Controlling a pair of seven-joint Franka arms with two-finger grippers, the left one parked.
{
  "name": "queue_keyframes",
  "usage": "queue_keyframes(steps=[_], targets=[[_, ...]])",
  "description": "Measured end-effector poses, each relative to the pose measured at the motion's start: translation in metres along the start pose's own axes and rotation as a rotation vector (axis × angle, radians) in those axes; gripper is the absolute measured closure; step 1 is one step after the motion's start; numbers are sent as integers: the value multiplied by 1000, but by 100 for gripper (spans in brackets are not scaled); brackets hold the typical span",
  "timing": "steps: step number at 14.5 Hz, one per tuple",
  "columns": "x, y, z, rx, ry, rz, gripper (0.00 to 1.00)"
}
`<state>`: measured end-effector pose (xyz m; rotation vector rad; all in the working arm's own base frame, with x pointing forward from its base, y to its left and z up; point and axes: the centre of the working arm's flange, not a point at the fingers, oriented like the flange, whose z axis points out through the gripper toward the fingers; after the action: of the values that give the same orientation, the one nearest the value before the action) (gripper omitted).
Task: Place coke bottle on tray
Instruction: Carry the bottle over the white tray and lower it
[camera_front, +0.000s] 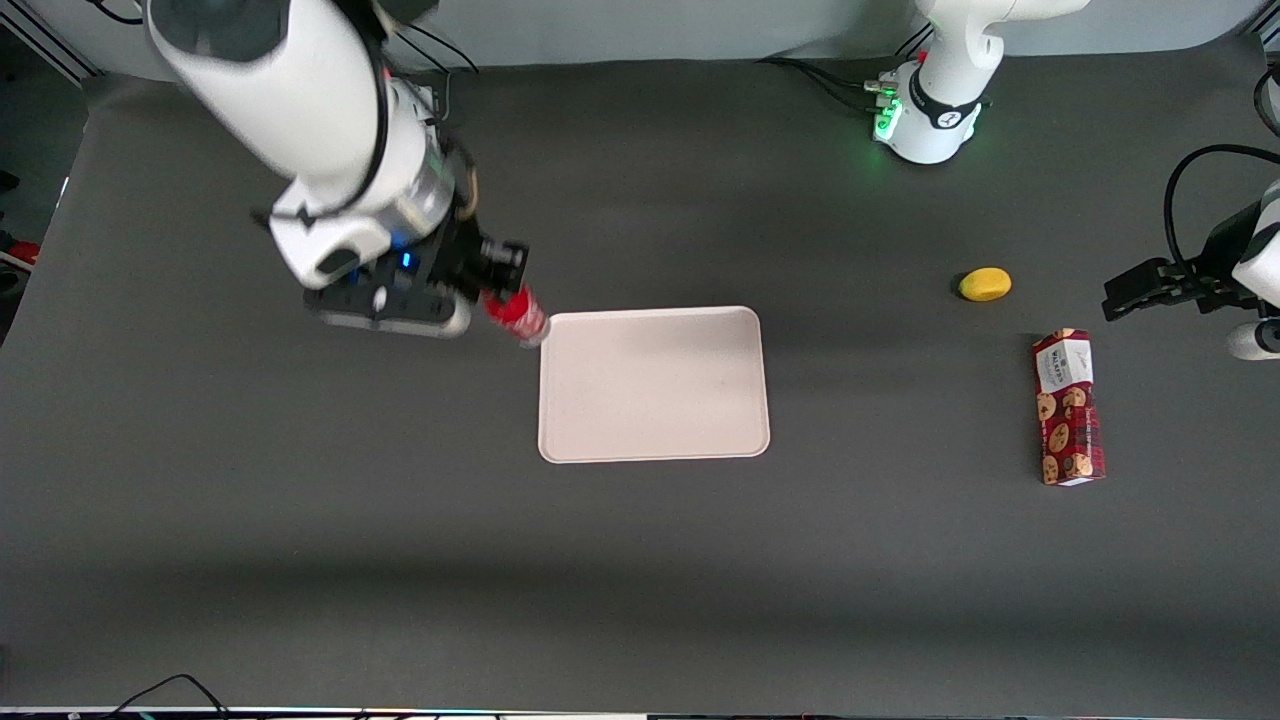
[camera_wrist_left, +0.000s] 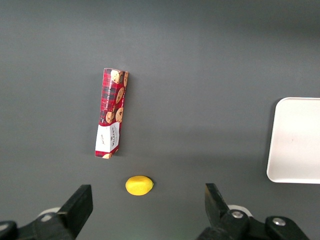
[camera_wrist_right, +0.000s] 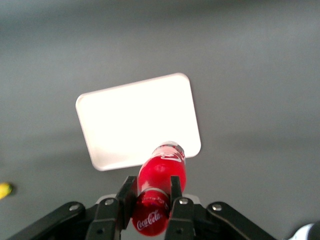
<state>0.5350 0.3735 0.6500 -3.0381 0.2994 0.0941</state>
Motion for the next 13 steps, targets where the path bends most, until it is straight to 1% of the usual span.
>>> queue_keyframes(steps=[2, 3, 5, 8, 10, 13], targets=[[-35, -13, 2, -25, -8, -14, 67], [-46, -19, 14, -38, 0, -23, 67], [-52, -26, 55, -49, 30, -27, 67], [-37, -17, 134, -60, 43, -10, 67], [-21, -3, 182, -44, 57, 13, 67], [-1, 21, 237, -44, 71, 38, 67]])
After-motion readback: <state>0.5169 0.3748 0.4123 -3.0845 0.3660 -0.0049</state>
